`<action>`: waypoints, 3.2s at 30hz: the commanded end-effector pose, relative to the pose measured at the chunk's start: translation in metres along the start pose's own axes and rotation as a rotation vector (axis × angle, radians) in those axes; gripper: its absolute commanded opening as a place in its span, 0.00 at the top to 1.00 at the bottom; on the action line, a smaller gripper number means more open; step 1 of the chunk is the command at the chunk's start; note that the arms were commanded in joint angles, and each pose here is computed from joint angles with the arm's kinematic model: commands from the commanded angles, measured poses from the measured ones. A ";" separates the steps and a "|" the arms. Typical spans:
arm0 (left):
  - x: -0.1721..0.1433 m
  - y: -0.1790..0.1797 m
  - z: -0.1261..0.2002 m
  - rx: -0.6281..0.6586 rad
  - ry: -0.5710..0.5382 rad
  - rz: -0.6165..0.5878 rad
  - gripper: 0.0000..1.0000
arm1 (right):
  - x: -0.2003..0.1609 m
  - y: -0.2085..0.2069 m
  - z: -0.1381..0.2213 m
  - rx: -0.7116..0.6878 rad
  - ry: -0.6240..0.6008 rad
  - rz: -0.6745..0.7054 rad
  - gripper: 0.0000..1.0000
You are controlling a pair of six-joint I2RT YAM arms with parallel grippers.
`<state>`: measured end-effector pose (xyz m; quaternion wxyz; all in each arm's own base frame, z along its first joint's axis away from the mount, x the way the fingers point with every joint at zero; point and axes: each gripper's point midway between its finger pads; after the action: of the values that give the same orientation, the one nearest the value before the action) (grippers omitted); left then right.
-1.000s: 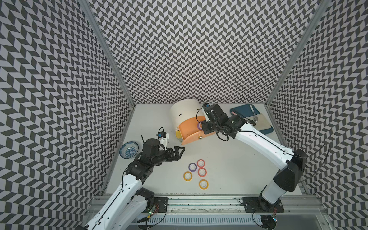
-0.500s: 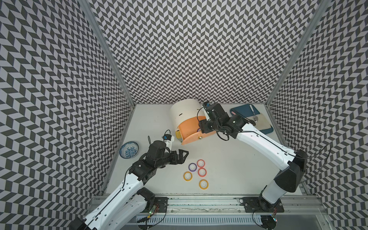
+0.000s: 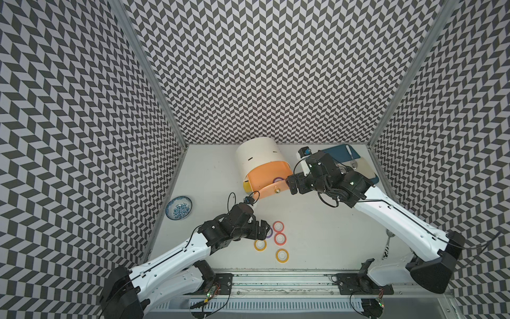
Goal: Place the transparent tape into the drawer according to color
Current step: Pick up the tape at the center of the board.
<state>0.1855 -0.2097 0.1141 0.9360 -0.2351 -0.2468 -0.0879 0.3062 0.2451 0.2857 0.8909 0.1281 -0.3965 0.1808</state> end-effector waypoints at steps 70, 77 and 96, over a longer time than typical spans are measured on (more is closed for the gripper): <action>-0.037 0.018 -0.088 0.311 0.210 -0.189 0.61 | -0.048 -0.037 0.018 -0.013 -0.005 -0.112 0.00; -0.051 0.022 -0.090 0.311 0.275 -0.210 0.69 | -0.050 -0.038 0.017 -0.014 0.002 -0.113 0.00; -0.057 0.026 -0.096 0.323 0.293 -0.214 1.00 | -0.062 -0.039 0.008 -0.005 0.023 -0.127 0.00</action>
<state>0.1991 -0.2340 0.0187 0.9679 -0.0459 -0.1819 -0.1673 0.2735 0.1903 0.2288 0.9164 0.1300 -0.3541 0.1339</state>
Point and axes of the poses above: each gripper's point midway between its finger pads, its own z axis back along the fingers, its own y axis along the line the jaws close on, x = y × z, and after that the axes turned 2 degrees about z, right-handed
